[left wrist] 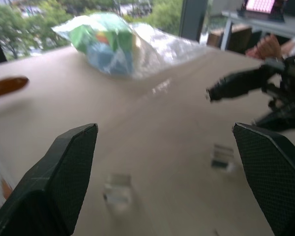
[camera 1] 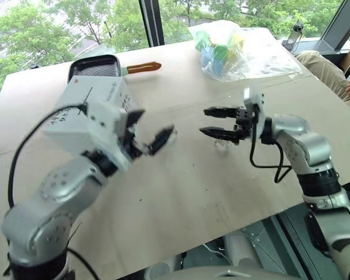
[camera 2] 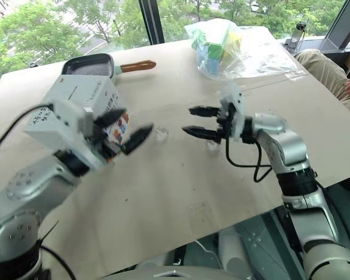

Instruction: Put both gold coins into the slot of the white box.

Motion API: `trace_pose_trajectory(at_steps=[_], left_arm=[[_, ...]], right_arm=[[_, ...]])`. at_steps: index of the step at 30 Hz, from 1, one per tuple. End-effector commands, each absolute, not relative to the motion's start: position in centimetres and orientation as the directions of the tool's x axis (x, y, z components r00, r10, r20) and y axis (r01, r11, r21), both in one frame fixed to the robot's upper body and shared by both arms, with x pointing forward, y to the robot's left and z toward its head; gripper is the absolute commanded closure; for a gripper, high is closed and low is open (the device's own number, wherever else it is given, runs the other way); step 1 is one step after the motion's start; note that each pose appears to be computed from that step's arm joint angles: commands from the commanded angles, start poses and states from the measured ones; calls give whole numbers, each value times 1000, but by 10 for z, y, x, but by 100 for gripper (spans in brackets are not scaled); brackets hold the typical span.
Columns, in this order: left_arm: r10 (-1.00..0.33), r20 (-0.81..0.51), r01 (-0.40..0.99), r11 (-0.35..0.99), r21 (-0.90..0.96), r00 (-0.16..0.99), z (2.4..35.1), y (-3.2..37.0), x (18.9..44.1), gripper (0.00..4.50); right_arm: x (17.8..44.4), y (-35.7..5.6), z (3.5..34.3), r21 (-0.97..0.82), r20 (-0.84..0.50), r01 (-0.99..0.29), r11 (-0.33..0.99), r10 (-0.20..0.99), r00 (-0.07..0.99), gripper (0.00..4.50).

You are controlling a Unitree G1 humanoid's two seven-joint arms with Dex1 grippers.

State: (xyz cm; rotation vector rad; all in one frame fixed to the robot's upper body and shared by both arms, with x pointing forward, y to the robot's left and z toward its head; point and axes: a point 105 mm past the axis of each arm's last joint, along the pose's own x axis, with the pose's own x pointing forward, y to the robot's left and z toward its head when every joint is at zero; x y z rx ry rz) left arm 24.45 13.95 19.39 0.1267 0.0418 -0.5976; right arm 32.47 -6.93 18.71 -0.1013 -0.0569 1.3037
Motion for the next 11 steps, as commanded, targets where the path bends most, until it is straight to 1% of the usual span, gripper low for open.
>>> trace_pose_trajectory(at_steps=[1, 6, 8, 11], left_arm=[[-553, -179, 577, 807, 128, 814, 153, 135, 225, 4], [-442, -179, 462, 882, 92, 879, 110, 157, 221, 4], [-434, -197, 457, 884, 96, 879, 94, 161, 216, 4], [-472, -214, 494, 867, 62, 855, 82, 158, 209, 4]], right_arm=[[325, -106, 160, -157, -62, -925, 345, 932, 358, 119], [315, -144, 113, -171, -155, -892, 419, 882, 444, 119], [310, -156, 98, -178, -184, -882, 437, 865, 466, 119], [309, -167, 86, -181, -189, -859, 479, 840, 508, 119]])
